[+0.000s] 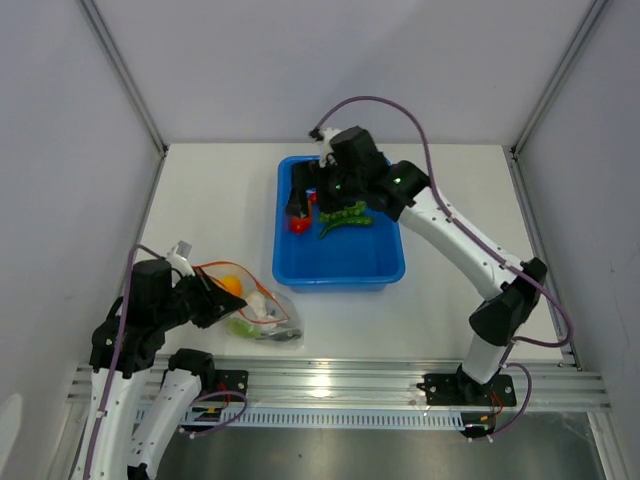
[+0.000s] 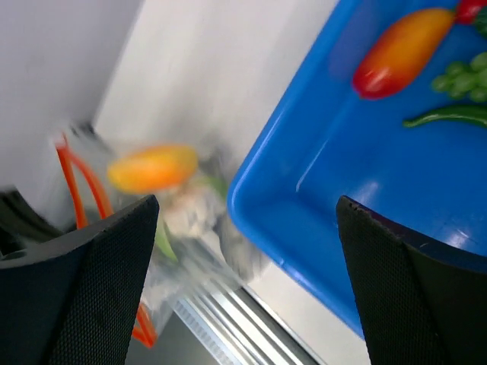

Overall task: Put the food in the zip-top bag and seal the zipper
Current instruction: Pick up the fake fruit from the bin.

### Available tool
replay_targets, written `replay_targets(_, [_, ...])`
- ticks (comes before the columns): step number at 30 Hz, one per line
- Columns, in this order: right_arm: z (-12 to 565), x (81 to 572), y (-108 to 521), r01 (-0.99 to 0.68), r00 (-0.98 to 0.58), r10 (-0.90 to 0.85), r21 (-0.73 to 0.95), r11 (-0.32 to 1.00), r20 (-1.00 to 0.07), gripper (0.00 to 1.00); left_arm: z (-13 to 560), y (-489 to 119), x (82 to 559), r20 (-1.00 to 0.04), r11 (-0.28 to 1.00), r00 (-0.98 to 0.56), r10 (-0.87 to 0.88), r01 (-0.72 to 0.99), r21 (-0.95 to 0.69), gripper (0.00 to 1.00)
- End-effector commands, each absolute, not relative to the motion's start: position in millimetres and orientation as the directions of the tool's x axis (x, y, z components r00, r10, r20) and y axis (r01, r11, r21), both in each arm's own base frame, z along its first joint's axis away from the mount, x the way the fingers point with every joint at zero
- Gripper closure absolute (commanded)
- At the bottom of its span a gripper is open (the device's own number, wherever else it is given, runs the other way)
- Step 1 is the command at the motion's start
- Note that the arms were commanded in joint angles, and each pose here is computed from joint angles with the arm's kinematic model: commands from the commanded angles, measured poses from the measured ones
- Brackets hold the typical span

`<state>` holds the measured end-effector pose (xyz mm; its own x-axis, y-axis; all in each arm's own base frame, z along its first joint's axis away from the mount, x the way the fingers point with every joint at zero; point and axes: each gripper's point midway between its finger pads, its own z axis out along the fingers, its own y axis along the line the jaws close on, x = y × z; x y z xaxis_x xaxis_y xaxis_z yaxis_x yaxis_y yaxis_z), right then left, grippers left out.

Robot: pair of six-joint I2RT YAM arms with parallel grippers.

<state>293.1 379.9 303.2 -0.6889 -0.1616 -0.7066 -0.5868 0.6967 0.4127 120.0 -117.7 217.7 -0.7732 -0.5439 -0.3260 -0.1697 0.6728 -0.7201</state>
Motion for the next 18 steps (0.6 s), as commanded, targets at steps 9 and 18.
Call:
replay_targets(9, [264.0,435.2,303.4,0.033,-0.728,0.478,0.671,0.741,-0.491,0.01,224.9,-123.5,121.7,-0.328,0.635,-0.763,-0.557,-0.137,-0.760,0.99])
replay_targets(18, [199.3,487.1,283.3,0.325,-0.616,0.644,0.599,0.732,-0.453,0.01,220.4,-123.5,119.2,-0.333,0.640,-0.768,-0.547,-0.128,-0.757,0.99])
